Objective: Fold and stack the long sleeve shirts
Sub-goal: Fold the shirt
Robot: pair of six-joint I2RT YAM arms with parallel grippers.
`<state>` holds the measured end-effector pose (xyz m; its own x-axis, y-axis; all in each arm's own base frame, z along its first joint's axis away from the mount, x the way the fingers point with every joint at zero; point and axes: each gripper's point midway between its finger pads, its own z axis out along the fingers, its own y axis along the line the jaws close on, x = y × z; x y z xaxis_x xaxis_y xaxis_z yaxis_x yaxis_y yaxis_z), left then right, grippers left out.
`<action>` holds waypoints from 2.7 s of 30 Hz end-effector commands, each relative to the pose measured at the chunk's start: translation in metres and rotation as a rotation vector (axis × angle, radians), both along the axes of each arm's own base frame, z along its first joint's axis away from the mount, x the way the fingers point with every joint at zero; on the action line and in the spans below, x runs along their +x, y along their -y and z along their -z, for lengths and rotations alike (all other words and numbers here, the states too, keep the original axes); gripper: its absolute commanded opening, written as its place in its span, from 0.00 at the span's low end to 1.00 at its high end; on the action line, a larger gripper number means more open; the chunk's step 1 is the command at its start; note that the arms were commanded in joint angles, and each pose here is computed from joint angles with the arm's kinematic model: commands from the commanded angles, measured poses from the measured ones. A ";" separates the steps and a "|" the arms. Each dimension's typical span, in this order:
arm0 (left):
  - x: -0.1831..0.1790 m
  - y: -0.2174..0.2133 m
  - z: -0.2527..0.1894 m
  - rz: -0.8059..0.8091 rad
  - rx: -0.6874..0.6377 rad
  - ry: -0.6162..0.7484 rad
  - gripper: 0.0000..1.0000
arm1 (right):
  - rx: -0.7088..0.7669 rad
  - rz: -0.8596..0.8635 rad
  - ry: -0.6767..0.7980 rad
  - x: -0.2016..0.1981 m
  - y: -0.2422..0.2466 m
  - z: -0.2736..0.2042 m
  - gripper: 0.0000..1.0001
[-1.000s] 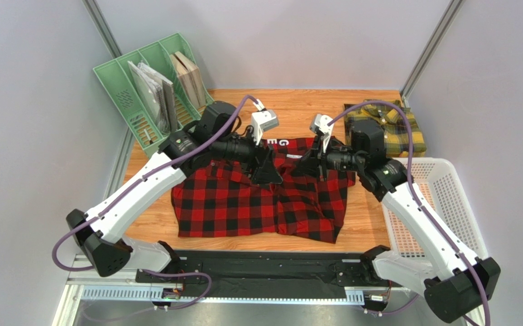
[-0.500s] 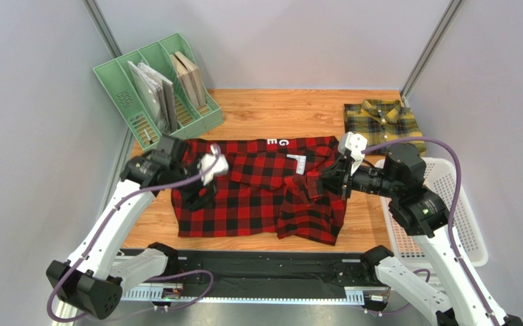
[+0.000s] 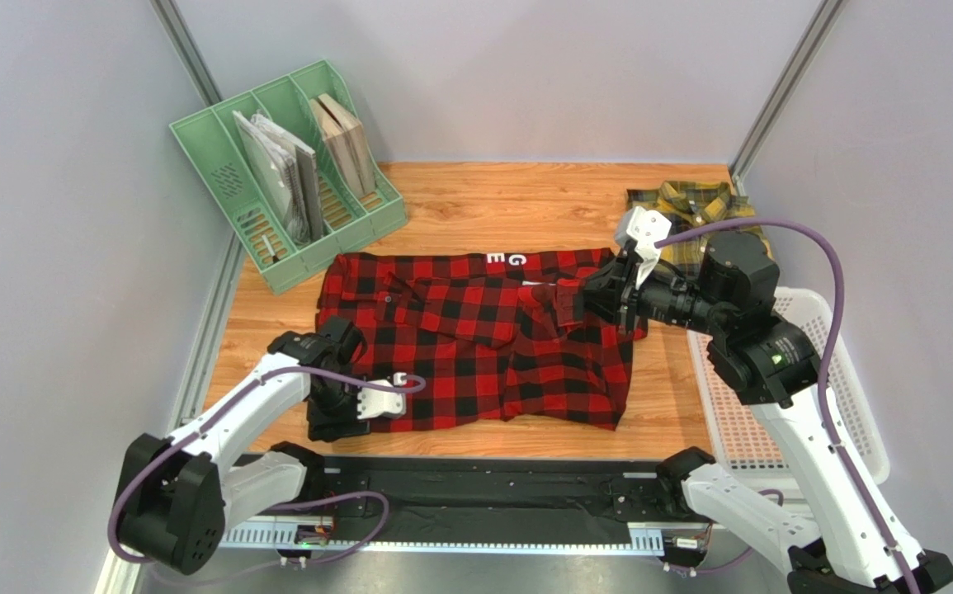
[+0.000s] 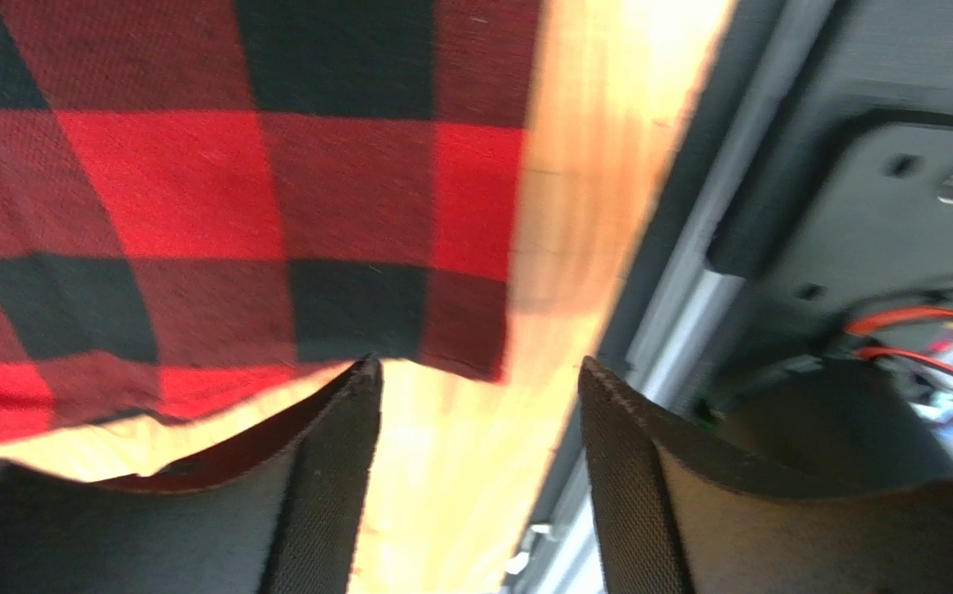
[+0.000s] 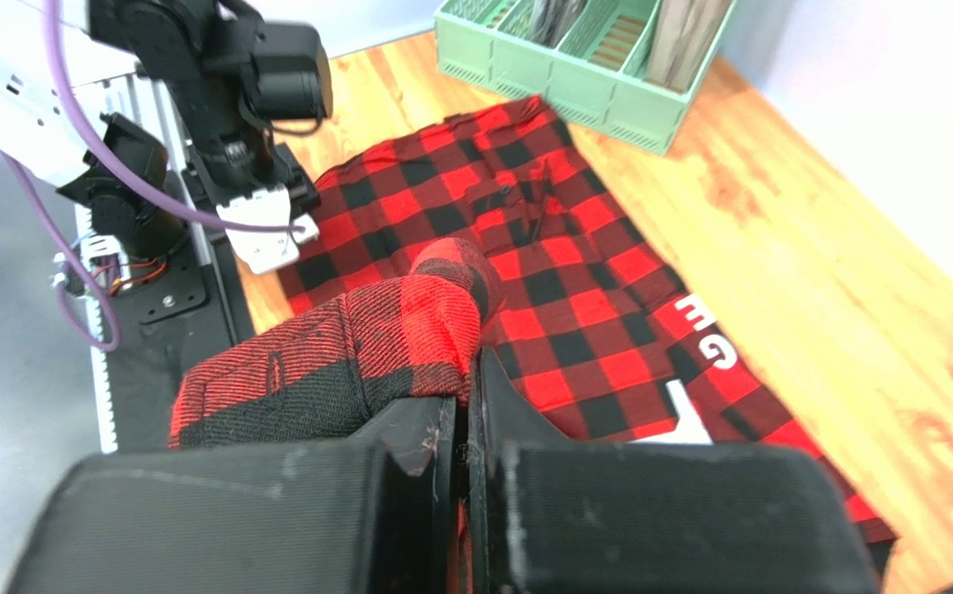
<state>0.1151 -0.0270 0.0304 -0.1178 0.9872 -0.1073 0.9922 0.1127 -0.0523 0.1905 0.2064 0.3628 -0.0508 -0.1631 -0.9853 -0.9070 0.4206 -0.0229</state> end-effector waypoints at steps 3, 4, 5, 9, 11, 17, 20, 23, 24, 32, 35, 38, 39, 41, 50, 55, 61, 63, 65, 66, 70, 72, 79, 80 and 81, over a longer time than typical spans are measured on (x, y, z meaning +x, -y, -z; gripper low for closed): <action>0.035 0.003 0.017 0.074 0.016 0.082 0.59 | 0.017 0.032 0.101 0.005 0.004 -0.031 0.00; 0.034 0.004 0.019 0.080 0.014 0.078 0.57 | 0.017 0.038 0.104 0.006 0.005 -0.032 0.00; 0.031 0.004 0.022 0.087 0.012 0.065 0.56 | 0.019 0.043 0.105 0.006 0.005 -0.034 0.00; 0.020 0.005 0.025 0.126 0.004 0.039 0.50 | 0.010 0.051 0.106 0.004 0.008 -0.032 0.00; 0.014 0.005 0.023 0.133 -0.005 0.028 0.51 | 0.006 0.050 0.100 0.004 0.008 -0.030 0.00; 0.011 0.003 0.018 0.138 0.000 0.037 0.51 | 0.003 0.040 0.082 0.003 0.007 -0.025 0.00; 0.010 0.003 0.020 0.143 0.002 0.025 0.50 | 0.005 0.041 0.072 0.002 0.007 -0.023 0.00; 0.010 0.004 0.022 0.143 0.008 0.012 0.25 | 0.005 0.039 0.064 0.001 0.007 -0.020 0.00; 0.009 0.004 0.021 0.141 0.008 0.007 0.10 | 0.007 0.039 0.062 0.000 0.007 -0.020 0.00; 0.024 0.023 -0.029 0.094 -0.098 0.084 0.00 | 0.021 0.091 0.154 0.000 0.018 -0.051 0.00; 0.030 0.022 -0.043 0.085 -0.095 0.079 0.00 | 0.009 0.080 0.211 0.007 0.017 -0.066 0.00; 0.044 0.024 -0.053 0.060 -0.103 0.116 0.00 | -0.026 0.077 0.249 0.025 0.015 -0.071 0.00; 0.048 0.023 -0.055 0.052 -0.101 0.126 0.00 | -0.019 0.065 0.280 0.026 0.014 -0.083 0.00; 0.059 0.022 -0.054 0.022 -0.092 0.129 0.00 | -0.036 0.070 0.290 0.048 0.014 -0.086 0.00; 0.123 0.016 -0.069 -0.132 -0.122 0.185 0.00 | -0.050 -0.014 0.413 0.114 -0.003 -0.120 0.00; 0.157 0.017 -0.065 -0.173 -0.115 0.195 0.00 | -0.042 -0.074 0.425 0.150 -0.022 -0.107 0.00; 0.183 0.010 -0.048 -0.201 -0.080 0.196 0.00 | -0.074 -0.096 0.446 0.176 -0.028 -0.091 0.00; 0.187 0.007 -0.044 -0.224 -0.075 0.189 0.00 | -0.081 -0.099 0.451 0.183 -0.029 -0.085 0.00; 0.190 0.006 -0.038 -0.250 -0.078 0.170 0.00 | -0.082 -0.104 0.454 0.190 -0.031 -0.080 0.00; 0.190 0.005 -0.037 -0.257 -0.081 0.164 0.00 | -0.081 -0.110 0.467 0.192 -0.032 -0.081 0.00; 0.193 0.001 -0.031 -0.287 -0.070 0.169 0.00 | -0.076 -0.124 0.494 0.205 -0.037 -0.076 0.00; 0.193 -0.002 -0.028 -0.300 -0.063 0.164 0.00 | -0.071 -0.132 0.491 0.212 -0.040 -0.071 0.00; 0.203 -0.005 -0.016 -0.353 -0.043 0.181 0.00 | -0.076 -0.138 0.454 0.222 -0.044 -0.046 0.00; 0.205 -0.006 -0.015 -0.373 -0.039 0.187 0.01 | -0.081 -0.132 0.433 0.224 -0.044 -0.036 0.00; 0.207 -0.007 -0.013 -0.419 -0.031 0.190 0.01 | -0.081 -0.129 0.433 0.224 -0.043 -0.034 0.00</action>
<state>0.3025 -0.0248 0.0427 -0.3967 0.9009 -0.1760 0.9091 0.4122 0.0605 0.4129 0.2489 0.3876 0.3052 -0.2382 -0.9220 -0.8829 0.2921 -0.3677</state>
